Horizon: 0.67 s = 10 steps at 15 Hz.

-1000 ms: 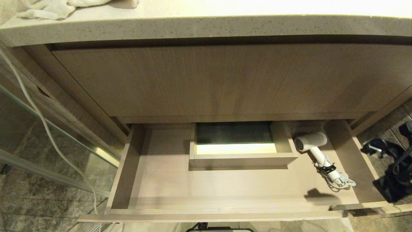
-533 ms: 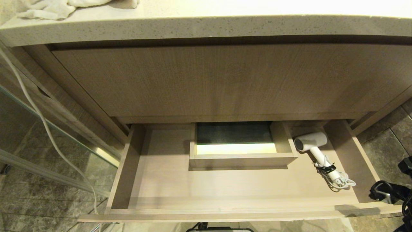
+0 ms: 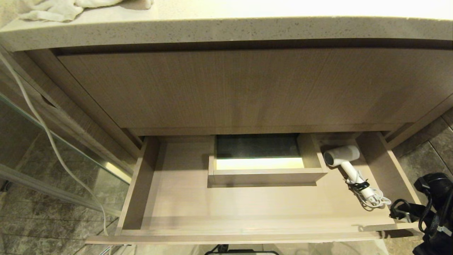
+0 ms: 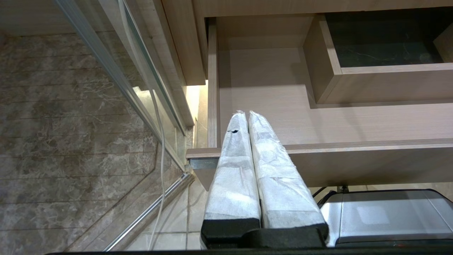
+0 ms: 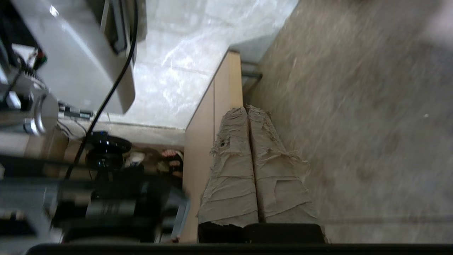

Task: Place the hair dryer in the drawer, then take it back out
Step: Close the drawer

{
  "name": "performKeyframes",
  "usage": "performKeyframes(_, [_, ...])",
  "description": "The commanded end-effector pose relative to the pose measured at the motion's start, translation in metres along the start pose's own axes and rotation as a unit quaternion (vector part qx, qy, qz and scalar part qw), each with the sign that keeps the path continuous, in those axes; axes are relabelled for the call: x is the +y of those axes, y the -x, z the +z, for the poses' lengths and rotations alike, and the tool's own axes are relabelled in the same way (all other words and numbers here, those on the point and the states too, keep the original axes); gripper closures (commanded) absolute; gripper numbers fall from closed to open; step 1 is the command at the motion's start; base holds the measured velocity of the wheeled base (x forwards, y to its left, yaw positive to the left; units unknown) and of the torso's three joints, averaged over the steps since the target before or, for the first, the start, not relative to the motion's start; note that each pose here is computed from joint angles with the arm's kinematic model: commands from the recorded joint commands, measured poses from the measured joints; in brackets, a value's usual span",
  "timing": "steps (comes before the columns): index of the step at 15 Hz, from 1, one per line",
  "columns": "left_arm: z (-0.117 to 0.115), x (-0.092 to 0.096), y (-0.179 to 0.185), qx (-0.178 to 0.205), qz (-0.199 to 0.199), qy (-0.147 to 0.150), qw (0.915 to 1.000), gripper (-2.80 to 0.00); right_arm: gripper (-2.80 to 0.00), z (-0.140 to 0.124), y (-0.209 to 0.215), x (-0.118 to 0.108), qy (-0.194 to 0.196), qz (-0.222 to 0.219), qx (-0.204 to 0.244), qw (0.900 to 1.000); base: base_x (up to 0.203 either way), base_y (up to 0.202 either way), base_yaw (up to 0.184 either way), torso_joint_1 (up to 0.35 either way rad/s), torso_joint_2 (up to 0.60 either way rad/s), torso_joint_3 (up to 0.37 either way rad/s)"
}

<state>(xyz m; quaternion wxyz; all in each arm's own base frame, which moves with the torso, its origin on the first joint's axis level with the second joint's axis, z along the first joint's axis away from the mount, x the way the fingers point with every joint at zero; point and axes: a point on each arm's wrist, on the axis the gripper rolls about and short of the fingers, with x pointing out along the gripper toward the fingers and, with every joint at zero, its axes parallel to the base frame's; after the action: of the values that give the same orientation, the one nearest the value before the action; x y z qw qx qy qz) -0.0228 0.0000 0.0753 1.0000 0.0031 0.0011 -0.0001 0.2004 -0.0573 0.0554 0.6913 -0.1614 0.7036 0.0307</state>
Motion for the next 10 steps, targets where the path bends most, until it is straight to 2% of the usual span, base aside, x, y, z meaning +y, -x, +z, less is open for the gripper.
performKeyframes(1, [0.0, 0.0, 0.0, 0.001, 0.0, 0.0, 1.0, 0.0, 0.0, 0.019, -0.023, -0.011, -0.005, 0.007, 0.011, 1.0, 0.0, 0.0, 0.0, 0.0, 0.0, 0.0])
performKeyframes(4, [0.0, 0.0, 0.0, 0.001, 0.0, 0.0, 1.0, 0.0, 0.0, 0.037, -0.021, -0.03, -0.038, -0.041, -0.066, 0.996, 0.0, 0.0, 0.0, 0.0, 0.0, 0.0])
performKeyframes(5, [0.0, 0.0, 0.0, 0.0, 0.0, 0.0, 1.0, 0.0, 0.0, 0.04, -0.018, -0.032, -0.056, -0.054, -0.09, 0.993, 0.0, 0.0, 0.0, 0.0, 0.0, 0.0])
performKeyframes(6, [0.0, 0.0, 0.0, 0.001, 0.0, 0.0, 1.0, 0.0, 0.0, 0.045, -0.013, -0.037, -0.084, -0.076, -0.133, 0.985, 0.0, 0.0, 0.0, 0.0, 0.0, 0.0])
performKeyframes(8, [0.0, 0.0, 0.0, 0.001, -0.001, 0.0, 1.0, 0.0, 0.0, 0.055, 0.004, -0.045, -0.145, -0.113, -0.223, 0.957, 0.0, 0.0, 0.0, 0.0, 0.0, 0.0])
performKeyframes(10, [0.0, 0.0, 0.0, 0.001, 0.0, 0.0, 1.0, 0.0, 0.0, 0.074, 0.026, -0.052, -0.201, -0.138, -0.325, 0.914, 0.0, 0.0, 0.0, 0.0, 0.0, 0.0])
